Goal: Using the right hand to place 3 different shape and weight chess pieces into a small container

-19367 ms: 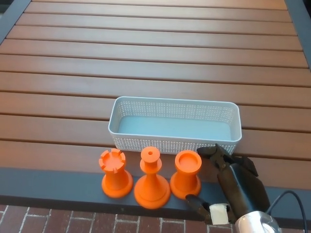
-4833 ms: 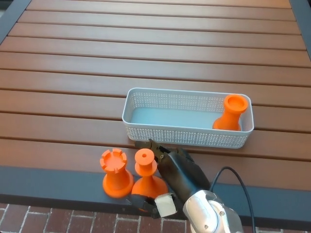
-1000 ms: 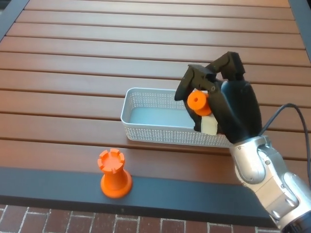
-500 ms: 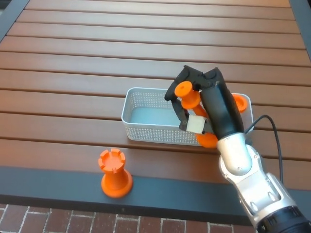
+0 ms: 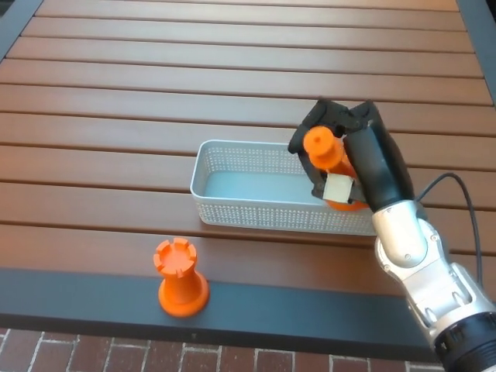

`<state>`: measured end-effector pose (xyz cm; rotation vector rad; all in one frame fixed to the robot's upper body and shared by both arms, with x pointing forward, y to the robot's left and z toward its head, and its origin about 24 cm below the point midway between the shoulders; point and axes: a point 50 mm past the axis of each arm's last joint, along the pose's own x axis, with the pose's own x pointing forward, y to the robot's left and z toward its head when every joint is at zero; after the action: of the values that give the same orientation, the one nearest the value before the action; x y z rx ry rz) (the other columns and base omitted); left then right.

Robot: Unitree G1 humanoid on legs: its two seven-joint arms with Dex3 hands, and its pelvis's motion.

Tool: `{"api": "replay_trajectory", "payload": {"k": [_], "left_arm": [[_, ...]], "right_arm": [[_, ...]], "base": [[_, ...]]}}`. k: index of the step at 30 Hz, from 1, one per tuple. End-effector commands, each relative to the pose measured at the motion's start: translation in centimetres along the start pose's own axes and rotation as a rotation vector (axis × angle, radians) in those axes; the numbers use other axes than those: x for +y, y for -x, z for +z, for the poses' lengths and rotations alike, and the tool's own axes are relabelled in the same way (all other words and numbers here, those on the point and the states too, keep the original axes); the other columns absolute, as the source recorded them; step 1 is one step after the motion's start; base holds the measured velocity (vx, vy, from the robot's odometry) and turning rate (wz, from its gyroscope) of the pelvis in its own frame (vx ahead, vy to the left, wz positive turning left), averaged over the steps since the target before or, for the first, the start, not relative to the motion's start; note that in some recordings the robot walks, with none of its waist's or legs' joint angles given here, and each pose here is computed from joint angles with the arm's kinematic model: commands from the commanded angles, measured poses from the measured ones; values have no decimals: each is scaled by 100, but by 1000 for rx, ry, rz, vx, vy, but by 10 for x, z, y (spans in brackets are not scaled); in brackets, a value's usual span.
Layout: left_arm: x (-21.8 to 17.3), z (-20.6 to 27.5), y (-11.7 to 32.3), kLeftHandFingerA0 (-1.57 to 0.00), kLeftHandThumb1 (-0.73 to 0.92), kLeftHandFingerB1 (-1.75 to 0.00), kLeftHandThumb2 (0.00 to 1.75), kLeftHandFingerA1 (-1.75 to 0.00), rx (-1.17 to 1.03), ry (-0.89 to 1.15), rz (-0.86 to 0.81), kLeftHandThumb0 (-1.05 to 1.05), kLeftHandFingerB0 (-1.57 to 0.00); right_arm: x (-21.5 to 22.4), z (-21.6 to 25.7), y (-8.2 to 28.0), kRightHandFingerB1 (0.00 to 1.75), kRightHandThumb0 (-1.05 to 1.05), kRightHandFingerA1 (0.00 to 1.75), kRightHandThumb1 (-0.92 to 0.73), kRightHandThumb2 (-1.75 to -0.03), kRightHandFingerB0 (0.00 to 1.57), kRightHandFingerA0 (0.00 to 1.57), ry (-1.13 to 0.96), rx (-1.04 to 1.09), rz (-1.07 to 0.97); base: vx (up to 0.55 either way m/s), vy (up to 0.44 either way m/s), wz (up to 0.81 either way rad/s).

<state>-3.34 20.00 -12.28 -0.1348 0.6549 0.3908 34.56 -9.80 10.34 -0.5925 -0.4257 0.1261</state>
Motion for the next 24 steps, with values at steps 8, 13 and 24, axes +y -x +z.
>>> {"api": "replay_trajectory", "payload": {"k": [8, 13, 24], "left_arm": [[2, -2, 6, -130, 25, -138, 151, -153, 8, -46, -6, -19, -117], [1, -3, 9, -129, 18, -142, 160, -157, 14, -51, -9, -11, -117], [4, -5, 11, -128, 15, -137, 152, -154, 29, -68, -16, -16, -122]], "right_arm": [[7, 35, -12, 164, -11, 175, -61, -110, 69, 77, 71, -200, 15], [10, 49, -19, 169, -15, 175, -69, -101, 66, 78, 63, -246, 22], [14, 2, -12, 163, -14, 175, -77, -87, 70, 80, 50, -28, 18]], "base": [[0, 0, 0], [0, 0, 0], [0, 0, 0]]}}
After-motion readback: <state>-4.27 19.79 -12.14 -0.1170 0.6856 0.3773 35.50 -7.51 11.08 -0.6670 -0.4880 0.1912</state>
